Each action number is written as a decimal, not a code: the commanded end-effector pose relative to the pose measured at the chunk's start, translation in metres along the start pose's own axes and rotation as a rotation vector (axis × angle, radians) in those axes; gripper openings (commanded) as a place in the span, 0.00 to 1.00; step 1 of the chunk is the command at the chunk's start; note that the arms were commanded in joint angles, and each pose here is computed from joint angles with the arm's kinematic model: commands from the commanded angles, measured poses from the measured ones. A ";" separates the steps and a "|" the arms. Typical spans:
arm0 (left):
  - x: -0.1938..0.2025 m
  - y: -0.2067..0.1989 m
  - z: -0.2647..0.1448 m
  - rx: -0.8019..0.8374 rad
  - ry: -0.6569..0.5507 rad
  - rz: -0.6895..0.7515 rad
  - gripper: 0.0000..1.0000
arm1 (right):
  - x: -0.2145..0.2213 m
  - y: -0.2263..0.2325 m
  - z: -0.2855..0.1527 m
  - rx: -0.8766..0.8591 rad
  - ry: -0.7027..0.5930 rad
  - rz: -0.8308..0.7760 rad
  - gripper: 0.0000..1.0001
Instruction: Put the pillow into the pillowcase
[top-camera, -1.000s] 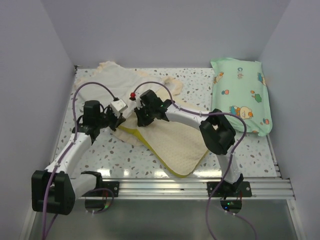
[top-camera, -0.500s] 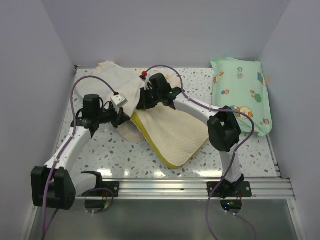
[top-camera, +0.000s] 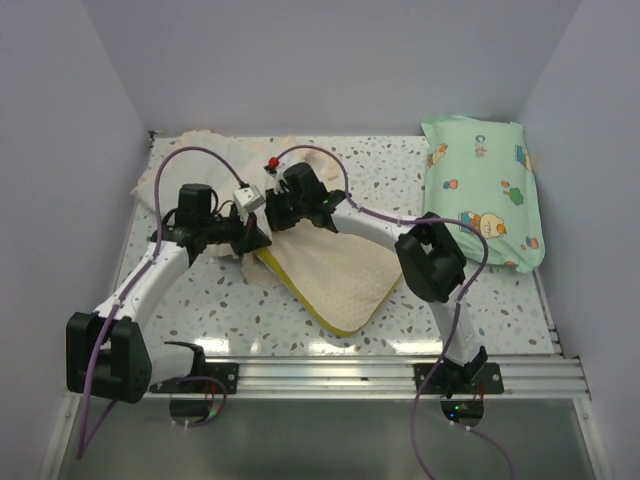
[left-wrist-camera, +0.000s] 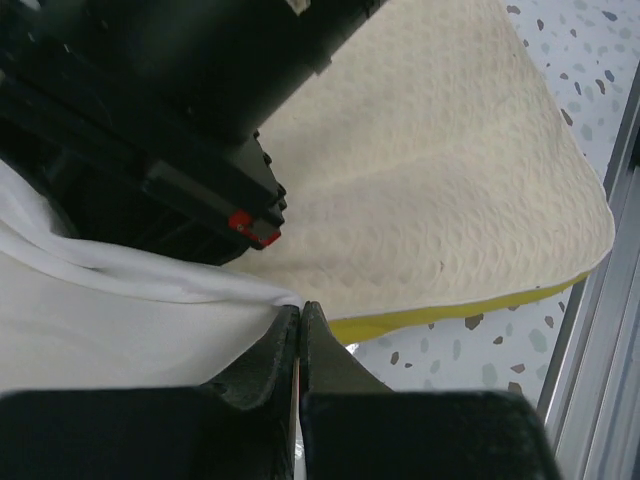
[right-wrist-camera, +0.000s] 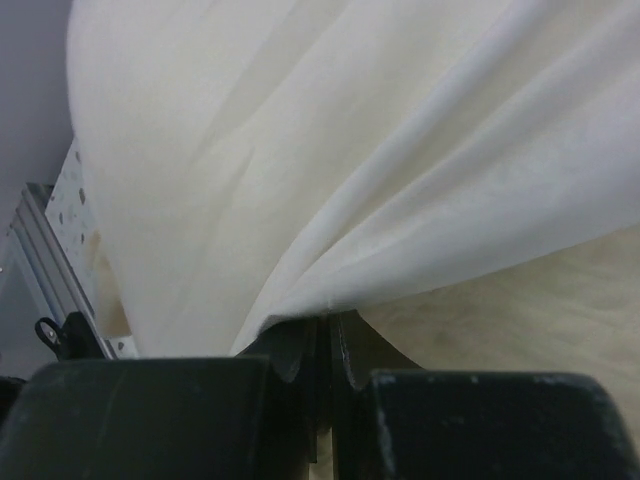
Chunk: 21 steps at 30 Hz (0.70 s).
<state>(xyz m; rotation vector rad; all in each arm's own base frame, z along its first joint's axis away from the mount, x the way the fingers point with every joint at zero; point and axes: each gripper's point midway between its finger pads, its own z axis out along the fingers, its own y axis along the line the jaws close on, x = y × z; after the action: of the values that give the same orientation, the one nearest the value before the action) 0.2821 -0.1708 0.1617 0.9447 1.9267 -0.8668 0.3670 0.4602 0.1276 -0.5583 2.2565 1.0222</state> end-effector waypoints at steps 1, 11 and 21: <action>-0.001 -0.029 0.000 0.126 -0.013 -0.039 0.00 | -0.029 0.006 0.011 -0.039 -0.169 -0.056 0.00; 0.013 0.030 -0.038 -0.106 0.054 -0.094 0.59 | -0.063 -0.008 -0.126 -0.002 -0.084 -0.292 0.73; -0.002 0.078 -0.054 -0.410 -0.057 -0.303 0.74 | -0.052 -0.190 -0.130 0.408 0.115 -0.367 0.56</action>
<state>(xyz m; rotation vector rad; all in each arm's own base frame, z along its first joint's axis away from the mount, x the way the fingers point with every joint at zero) 0.3074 -0.0954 0.1605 0.5443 2.1289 -0.6735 0.4847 0.2671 0.2244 -0.6663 2.0229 0.5037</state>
